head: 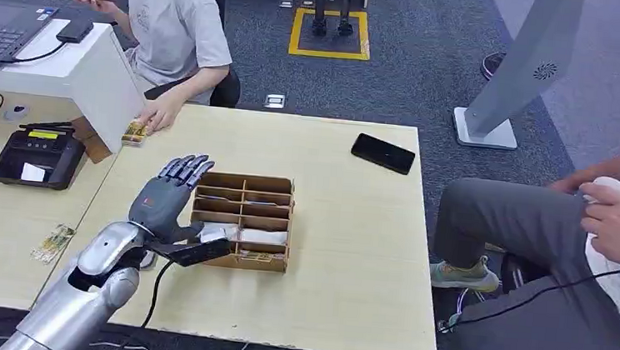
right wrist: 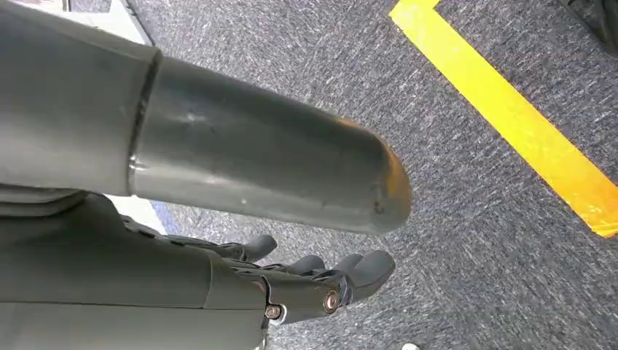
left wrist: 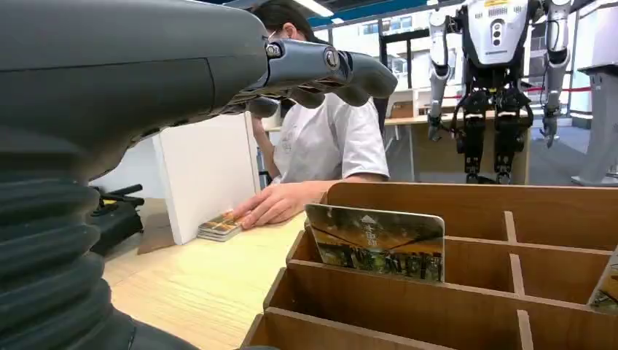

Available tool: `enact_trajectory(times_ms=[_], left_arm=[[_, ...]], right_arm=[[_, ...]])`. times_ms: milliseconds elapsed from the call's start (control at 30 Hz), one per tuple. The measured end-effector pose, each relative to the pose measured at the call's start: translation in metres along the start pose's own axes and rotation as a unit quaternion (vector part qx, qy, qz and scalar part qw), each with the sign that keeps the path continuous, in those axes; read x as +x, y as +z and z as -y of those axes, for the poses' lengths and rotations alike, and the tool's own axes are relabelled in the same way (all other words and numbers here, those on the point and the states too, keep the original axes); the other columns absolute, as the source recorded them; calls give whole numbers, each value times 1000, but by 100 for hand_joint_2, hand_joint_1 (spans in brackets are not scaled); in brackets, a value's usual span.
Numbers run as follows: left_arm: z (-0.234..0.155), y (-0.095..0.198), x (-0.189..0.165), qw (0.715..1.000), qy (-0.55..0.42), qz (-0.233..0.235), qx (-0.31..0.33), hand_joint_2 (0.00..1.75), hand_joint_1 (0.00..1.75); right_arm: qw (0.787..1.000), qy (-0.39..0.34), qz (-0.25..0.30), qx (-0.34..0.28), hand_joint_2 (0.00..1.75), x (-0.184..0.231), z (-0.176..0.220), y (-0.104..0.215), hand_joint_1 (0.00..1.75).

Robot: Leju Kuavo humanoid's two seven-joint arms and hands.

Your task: Pass the card to the sensor for recognition and then transmit it.

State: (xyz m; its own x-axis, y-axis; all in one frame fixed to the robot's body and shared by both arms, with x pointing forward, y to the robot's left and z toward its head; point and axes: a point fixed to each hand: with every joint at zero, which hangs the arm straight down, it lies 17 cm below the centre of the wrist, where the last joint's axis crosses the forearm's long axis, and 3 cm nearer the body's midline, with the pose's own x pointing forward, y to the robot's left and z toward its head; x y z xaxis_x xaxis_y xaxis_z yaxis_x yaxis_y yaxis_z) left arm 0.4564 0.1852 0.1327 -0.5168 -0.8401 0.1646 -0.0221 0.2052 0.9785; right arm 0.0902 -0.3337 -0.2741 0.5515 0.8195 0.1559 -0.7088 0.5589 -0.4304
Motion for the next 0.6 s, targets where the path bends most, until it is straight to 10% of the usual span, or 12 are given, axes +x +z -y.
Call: enact_trajectory(times_ms=[600], left_arm=[[-1, -1, 0, 1000, 0, 0, 1, 175, 0]], right_arm=[[1000, 0, 0, 0, 0, 0, 0, 0, 0]])
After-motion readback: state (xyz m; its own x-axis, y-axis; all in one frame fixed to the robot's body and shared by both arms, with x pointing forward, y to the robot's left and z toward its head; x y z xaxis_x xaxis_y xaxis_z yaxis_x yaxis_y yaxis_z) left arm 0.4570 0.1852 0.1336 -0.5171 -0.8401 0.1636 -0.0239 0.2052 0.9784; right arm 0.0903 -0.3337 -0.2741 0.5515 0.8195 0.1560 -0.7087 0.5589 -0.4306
